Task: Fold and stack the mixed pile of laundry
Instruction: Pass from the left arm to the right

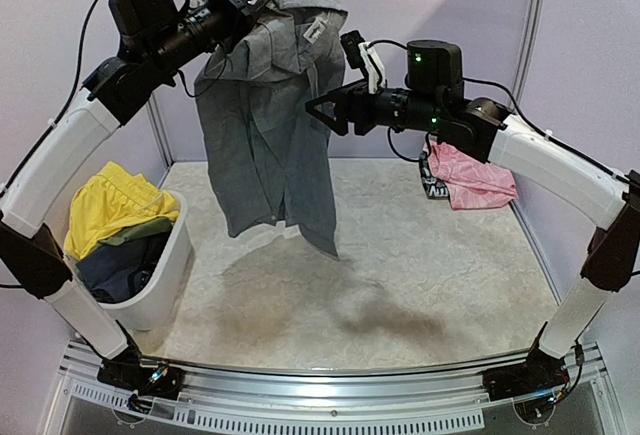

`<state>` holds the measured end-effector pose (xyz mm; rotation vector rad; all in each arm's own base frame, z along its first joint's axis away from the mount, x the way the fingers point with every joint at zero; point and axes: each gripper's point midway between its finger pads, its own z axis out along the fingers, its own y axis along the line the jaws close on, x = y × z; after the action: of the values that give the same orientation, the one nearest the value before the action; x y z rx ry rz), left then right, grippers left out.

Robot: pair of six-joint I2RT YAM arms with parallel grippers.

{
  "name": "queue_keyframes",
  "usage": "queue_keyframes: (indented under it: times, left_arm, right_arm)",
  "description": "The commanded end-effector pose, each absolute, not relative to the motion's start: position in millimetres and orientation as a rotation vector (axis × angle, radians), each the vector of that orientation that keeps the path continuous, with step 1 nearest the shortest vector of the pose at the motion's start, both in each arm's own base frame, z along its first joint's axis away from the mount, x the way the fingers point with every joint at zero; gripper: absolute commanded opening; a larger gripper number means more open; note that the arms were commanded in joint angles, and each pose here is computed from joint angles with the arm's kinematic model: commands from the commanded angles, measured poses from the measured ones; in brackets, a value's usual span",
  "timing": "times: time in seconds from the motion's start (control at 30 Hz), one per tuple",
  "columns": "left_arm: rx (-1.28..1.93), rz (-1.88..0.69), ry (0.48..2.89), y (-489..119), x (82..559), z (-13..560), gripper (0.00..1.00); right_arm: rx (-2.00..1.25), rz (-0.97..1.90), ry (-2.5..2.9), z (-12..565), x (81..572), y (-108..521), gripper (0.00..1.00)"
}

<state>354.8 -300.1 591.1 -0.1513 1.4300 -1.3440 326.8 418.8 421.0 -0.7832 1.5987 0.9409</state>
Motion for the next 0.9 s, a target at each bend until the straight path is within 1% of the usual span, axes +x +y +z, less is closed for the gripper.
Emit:
queue_keyframes:
  times: [0.0,0.03,0.1,0.17,0.23,0.4,0.5,0.6,0.7,0.8,0.87]
  left_arm:
    - [-0.14,-1.36,1.349,-292.9,337.9,612.1,0.0]
    - [-0.142,-1.358,1.354,-293.2,338.2,610.2,0.0]
    - [-0.148,-1.356,1.356,-292.8,338.7,608.6,0.0]
    - [-0.153,-1.357,1.36,-294.1,340.7,605.7,0.0]
    - [-0.153,-1.358,1.363,-296.1,341.6,603.5,0.0]
    - [-0.157,-1.35,1.374,-300.2,344.3,595.3,0.0]
    - [-0.166,-1.323,1.395,-300.2,348.3,586.2,0.0]
    - [-0.229,-1.243,1.439,-292.2,358.6,571.2,0.0]
    - [-0.285,-1.168,1.512,-289.6,373.1,552.2,0.0]
    - [-0.259,-1.108,1.642,-306.2,388.6,523.4,0.0]
    - [-0.218,-1.107,1.713,-320.8,393.0,508.2,0.04]
  right_arm:
    - [-0.784,0.921,1.588,424.5,334.6,425.8,0.6]
    - [-0.784,0.923,1.588,424.7,334.7,426.1,0.53]
    - [-0.786,0.93,1.59,424.4,333.7,426.5,0.44]
    - [-0.792,0.939,1.588,424.2,332.1,427.7,0.41]
    - [-0.799,0.946,1.593,421.9,331.3,428.7,0.35]
    - [-0.809,0.95,1.611,413.6,332.3,431.7,0.11]
    - [-0.838,0.992,1.599,419.3,321.6,431.8,0.0]
    - [-0.909,1.118,1.53,445.4,290.9,431.0,0.0]
    - [-0.985,1.237,1.446,483.3,254.2,425.8,0.0]
    - [-1.016,1.319,1.376,518.8,230.1,415.0,0.0]
    - [-1.023,1.35,1.328,540.1,217.6,407.0,0.0]
